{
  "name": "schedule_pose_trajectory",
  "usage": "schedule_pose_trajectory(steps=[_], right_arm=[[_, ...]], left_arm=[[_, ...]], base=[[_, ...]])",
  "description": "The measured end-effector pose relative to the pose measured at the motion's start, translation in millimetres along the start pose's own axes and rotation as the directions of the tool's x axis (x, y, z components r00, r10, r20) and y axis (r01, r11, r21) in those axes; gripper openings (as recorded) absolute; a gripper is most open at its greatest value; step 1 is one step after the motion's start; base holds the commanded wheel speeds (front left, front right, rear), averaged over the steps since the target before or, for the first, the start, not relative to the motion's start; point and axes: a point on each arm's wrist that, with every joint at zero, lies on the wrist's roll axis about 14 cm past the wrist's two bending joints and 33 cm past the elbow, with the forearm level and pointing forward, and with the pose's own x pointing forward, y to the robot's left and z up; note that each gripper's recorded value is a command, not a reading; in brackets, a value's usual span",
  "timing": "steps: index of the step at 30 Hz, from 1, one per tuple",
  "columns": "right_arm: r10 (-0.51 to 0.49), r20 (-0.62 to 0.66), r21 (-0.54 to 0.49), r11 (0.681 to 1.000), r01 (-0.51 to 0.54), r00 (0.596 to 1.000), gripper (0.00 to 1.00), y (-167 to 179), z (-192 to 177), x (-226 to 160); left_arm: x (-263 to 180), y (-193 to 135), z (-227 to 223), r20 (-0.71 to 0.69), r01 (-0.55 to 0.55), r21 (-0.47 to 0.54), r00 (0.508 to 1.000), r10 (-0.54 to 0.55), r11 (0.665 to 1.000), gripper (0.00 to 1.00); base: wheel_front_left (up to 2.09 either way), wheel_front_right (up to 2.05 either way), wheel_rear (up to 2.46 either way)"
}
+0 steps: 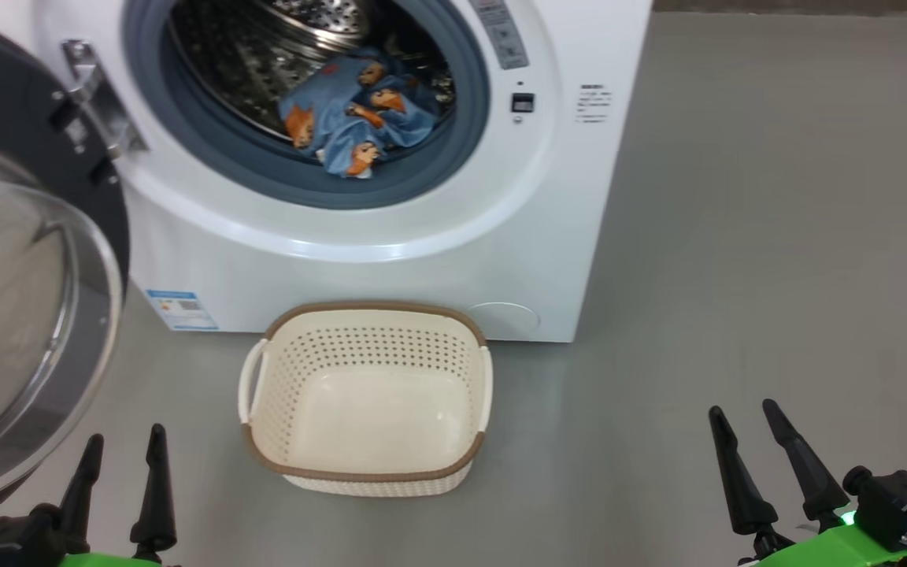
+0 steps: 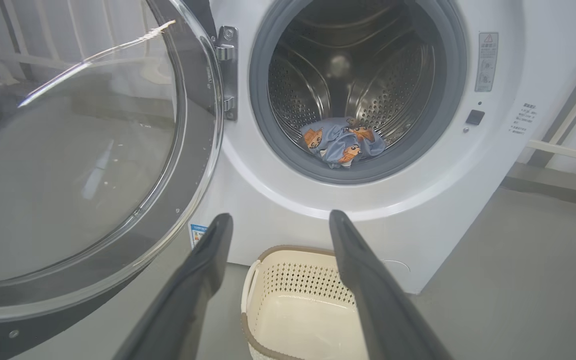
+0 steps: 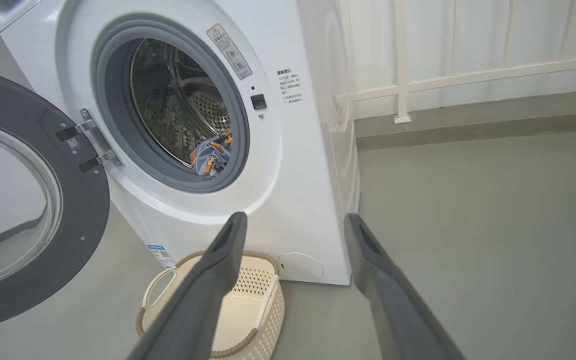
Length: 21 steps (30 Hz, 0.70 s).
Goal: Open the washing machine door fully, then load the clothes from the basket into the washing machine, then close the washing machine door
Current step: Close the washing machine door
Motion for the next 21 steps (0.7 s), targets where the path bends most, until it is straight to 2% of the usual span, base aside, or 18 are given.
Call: schedule_pose_trajectory(steps=[9,21], right_arm=[[0.173,-0.039,0.004,0.985,-0.173,0.984,1.00,50.7,-14.1,26.0],[0.389,-0.090,0.031,0.921,-0.388,0.917,1.00,123.4,-34.9,47.2]], left_arm=[[-28.8,39.2,14.7,0.046,-0.143,-0.010,0.989,0.144,0.990,1.00],[-89.2,91.8,31.2,0.102,-0.353,-0.027,0.930,0.354,0.935,1.00]], base=[[0.00,0.00,0.00],[0.00,0.00,0.00]])
